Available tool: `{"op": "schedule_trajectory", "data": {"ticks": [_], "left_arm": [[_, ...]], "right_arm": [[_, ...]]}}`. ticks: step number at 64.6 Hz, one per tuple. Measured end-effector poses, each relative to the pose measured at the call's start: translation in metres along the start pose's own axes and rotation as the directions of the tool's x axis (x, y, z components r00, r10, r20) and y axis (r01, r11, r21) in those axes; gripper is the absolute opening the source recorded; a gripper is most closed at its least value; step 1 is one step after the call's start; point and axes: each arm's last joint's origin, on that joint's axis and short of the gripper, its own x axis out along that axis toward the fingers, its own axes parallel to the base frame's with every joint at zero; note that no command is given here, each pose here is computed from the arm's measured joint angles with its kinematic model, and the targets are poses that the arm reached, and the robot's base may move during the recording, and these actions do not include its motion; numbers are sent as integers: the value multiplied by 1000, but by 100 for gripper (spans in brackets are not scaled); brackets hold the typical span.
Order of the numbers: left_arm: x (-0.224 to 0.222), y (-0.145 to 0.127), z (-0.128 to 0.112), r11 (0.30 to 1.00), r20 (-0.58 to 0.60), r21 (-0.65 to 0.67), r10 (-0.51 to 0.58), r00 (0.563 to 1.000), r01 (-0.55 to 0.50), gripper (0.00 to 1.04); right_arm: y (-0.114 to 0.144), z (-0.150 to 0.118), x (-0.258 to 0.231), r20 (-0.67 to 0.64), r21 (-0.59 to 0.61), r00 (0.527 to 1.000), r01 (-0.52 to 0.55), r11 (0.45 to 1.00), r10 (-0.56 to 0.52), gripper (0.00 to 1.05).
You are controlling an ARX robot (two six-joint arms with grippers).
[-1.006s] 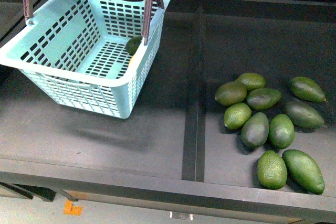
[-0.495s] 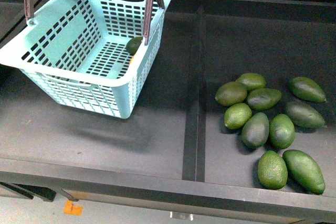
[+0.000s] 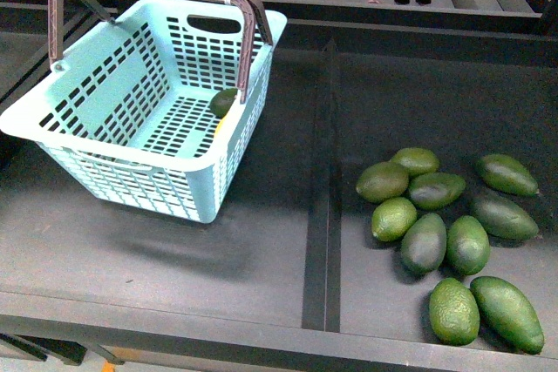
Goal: Pick mango and avocado into basket
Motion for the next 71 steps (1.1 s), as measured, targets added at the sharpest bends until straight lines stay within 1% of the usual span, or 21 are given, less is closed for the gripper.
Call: {"op": "schedule_trajectory", "data": {"ticks": [18,28,71], "left_arm": [[-39,0,1,1000,4,0,0,1000,0,2],[-53,0,1,1000,6,0,0,1000,0,2],[-85,0,9,1000,32,3,-1,999,1,2]], "right_arm": [[0,0,0,0,0,1000,0,1000,0,96],[0,0,0,0,0,1000,0,1000,0,96],[0,0,0,0,0,1000,0,1000,0,96]]}}
